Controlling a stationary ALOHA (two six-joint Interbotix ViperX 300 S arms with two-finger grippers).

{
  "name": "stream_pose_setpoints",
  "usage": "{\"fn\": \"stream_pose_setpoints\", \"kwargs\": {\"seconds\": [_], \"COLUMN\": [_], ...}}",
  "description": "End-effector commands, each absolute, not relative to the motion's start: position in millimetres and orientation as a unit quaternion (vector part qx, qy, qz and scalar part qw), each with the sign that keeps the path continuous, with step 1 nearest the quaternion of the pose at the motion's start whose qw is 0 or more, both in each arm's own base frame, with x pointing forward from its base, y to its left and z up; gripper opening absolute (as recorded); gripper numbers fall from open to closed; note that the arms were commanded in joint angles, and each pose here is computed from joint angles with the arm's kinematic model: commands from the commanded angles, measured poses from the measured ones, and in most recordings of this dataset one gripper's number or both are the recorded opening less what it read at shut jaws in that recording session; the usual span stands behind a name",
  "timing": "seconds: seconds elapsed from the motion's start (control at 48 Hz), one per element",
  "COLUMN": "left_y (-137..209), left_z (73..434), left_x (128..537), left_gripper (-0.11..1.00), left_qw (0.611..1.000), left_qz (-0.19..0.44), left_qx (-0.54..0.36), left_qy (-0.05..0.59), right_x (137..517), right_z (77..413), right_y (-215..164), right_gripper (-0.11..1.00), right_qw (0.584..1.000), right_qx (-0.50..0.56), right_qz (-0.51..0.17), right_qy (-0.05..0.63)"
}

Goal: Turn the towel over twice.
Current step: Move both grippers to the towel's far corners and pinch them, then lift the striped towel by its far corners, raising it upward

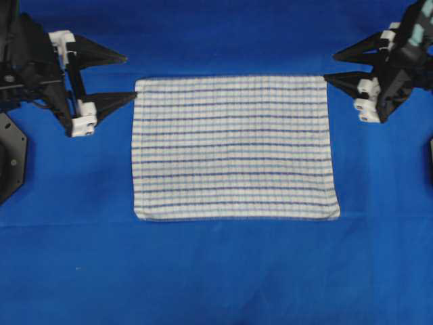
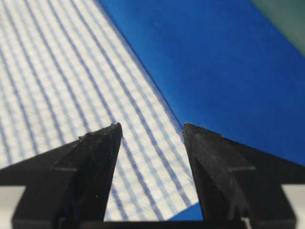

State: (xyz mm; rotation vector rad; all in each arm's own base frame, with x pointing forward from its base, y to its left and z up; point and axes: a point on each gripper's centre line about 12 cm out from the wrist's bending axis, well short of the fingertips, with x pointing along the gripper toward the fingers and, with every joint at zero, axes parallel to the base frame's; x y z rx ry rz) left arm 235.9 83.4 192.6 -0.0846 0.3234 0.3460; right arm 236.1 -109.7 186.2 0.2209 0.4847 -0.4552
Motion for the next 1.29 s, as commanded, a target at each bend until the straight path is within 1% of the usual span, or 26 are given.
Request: {"fn": "stream_pose_setpoints", "kwargs": {"seconds": [0.0, 0.063, 0.188, 0.438, 0.646, 0.855, 0.917, 0.959, 1.001, 1.084, 1.126, 1.147, 1.167, 1.209, 1.272], "left_y": [92.8, 98.8, 110.4, 126.9, 134.1, 137.6, 137.8, 137.2, 136.3, 135.7, 135.8, 135.4, 135.5, 135.0, 134.6], "left_z": [183.9, 173.9, 153.9, 117.1, 92.1, 77.3, 74.6, 72.9, 72.3, 70.9, 70.1, 70.4, 70.0, 70.0, 70.4], "left_x": [241.9, 244.1, 245.9, 246.7, 249.9, 255.5, 255.0, 253.9, 253.3, 252.4, 252.4, 252.6, 252.8, 252.8, 254.0], "left_gripper": [0.91, 0.90, 0.87, 0.87, 0.87, 0.82, 0.75, 0.66, 0.55, 0.30, 0.19, 0.14, 0.10, 0.03, 0.03], "left_qw": [0.967, 0.962, 0.955, 0.941, 0.933, 0.926, 0.924, 0.923, 0.922, 0.920, 0.919, 0.919, 0.919, 0.918, 0.919], "left_qz": [0.184, 0.193, 0.211, 0.236, 0.243, 0.242, 0.242, 0.240, 0.239, 0.237, 0.238, 0.237, 0.237, 0.236, 0.234], "left_qx": [-0.046, -0.050, -0.057, -0.069, -0.075, -0.081, -0.081, -0.079, -0.078, -0.078, -0.080, -0.079, -0.080, -0.080, -0.079], "left_qy": [0.171, 0.184, 0.203, 0.233, 0.254, 0.277, 0.283, 0.290, 0.294, 0.301, 0.304, 0.304, 0.306, 0.307, 0.307], "right_x": [245.1, 247.2, 252.1, 252.8, 253.4, 252.8, 252.7, 252.7, 252.4, 252.5, 252.5, 252.5, 252.3, 252.5, 252.9], "right_z": [181.4, 170.9, 147.6, 110.8, 95.6, 90.8, 90.3, 90.3, 90.4, 90.4, 90.4, 90.4, 90.3, 90.4, 90.8], "right_y": [-119.3, -124.6, -133.3, -149.5, -156.7, -157.4, -157.3, -157.3, -157.2, -157.1, -157.1, -157.1, -157.1, -157.1, -157.4], "right_gripper": [0.59, 0.57, 0.57, 0.57, 0.57, 0.56, 0.54, 0.50, 0.44, 0.24, 0.11, 0.07, 0.05, 0.05, 0.05], "right_qw": [0.935, 0.928, 0.914, 0.895, 0.887, 0.883, 0.883, 0.883, 0.882, 0.883, 0.883, 0.883, 0.882, 0.883, 0.883], "right_qx": [0.109, 0.114, 0.122, 0.137, 0.140, 0.142, 0.142, 0.141, 0.142, 0.140, 0.141, 0.141, 0.141, 0.141, 0.141], "right_qz": [-0.230, -0.236, -0.243, -0.263, -0.269, -0.269, -0.269, -0.269, -0.268, -0.268, -0.268, -0.268, -0.268, -0.268, -0.268], "right_qy": [0.248, 0.266, 0.302, 0.334, 0.350, 0.357, 0.358, 0.358, 0.359, 0.360, 0.360, 0.360, 0.360, 0.360, 0.359]}}
